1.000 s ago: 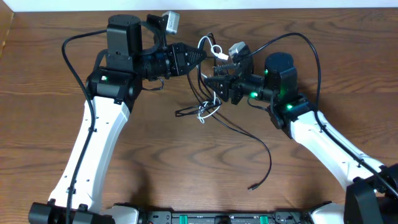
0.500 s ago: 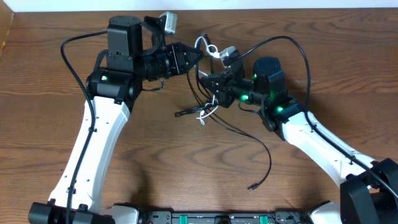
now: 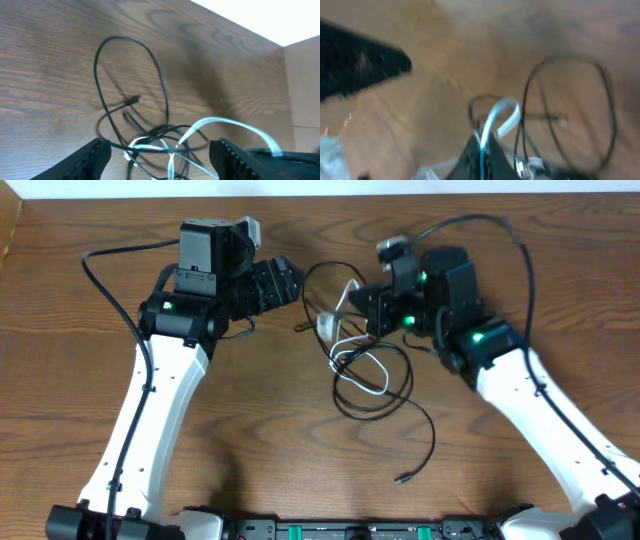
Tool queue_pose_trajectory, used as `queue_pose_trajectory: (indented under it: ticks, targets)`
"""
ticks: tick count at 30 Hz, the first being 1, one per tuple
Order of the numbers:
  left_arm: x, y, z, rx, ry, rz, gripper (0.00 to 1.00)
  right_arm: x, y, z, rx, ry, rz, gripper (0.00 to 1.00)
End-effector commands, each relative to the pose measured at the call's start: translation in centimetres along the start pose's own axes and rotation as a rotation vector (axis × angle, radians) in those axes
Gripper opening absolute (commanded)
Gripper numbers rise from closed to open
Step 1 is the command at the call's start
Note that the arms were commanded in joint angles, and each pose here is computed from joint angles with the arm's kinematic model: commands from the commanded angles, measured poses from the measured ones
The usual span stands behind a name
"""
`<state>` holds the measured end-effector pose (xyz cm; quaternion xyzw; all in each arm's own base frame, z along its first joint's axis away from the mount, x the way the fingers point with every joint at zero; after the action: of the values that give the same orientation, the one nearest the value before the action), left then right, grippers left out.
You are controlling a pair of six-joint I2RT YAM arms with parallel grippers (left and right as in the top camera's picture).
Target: Untangle cables
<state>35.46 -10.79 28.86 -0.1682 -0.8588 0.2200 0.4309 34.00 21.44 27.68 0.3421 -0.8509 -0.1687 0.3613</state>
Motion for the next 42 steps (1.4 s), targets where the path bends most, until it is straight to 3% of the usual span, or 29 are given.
queue_pose_trajectory:
  ticks: [1, 8, 16, 23, 27, 32, 39, 42]
  targets:
    - [-0.4, 0.6, -0.1, -0.021, 0.002, -0.035, 0.69, 2.7, 1.4, -3.4, 0.099, -0.086, 0.068, 0.01]
    - [-0.6, 0.7, -0.1, -0.083, 0.007, -0.036, 0.69, 4.3, 2.8, -5.2, 0.139, -0.106, 0.079, 0.01]
    - [-0.7, 0.4, 0.2, -0.172, 0.021, -0.018, 0.69, 9.1, 6.8, -11.0, 0.233, -0.294, 0.042, 0.01]
    - [-1.1, 0.8, 1.0, -0.205, 0.051, -0.025, 0.69, 11.9, 4.4, -13.0, -0.063, -0.418, 0.249, 0.01]
    - [-1.7, 0.9, 2.1, -0.223, 0.09, -0.004, 0.69, 10.3, 2.4, -11.7, -0.116, -0.32, 0.298, 0.01]
    - [-3.3, -2.0, 5.2, -0.383, 0.206, 0.199, 0.64, 7.7, 1.2, -10.7, -0.141, -0.219, 0.285, 0.01]
    - [-6.3, -5.7, 8.0, -0.529, 0.214, 0.332, 0.62, 6.9, 0.2, -10.5, -0.161, -0.173, 0.239, 0.01]
    - [-8.2, -6.3, 8.7, -0.527, 0.232, 0.347, 0.59, 7.1, 0.0, -10.7, -0.167, -0.169, 0.219, 0.01]
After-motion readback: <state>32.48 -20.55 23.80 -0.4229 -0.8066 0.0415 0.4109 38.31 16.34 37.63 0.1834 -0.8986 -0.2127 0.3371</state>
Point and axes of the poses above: each gripper's point midway between its finger pads, its own x axis back along the fingers, its own y axis along the line the jaws close on, z = x × y, the point moved 6 cm from there along x, back along the fingers, and after that the axes turned 4 degrees about -x, right-handed, at the moved point
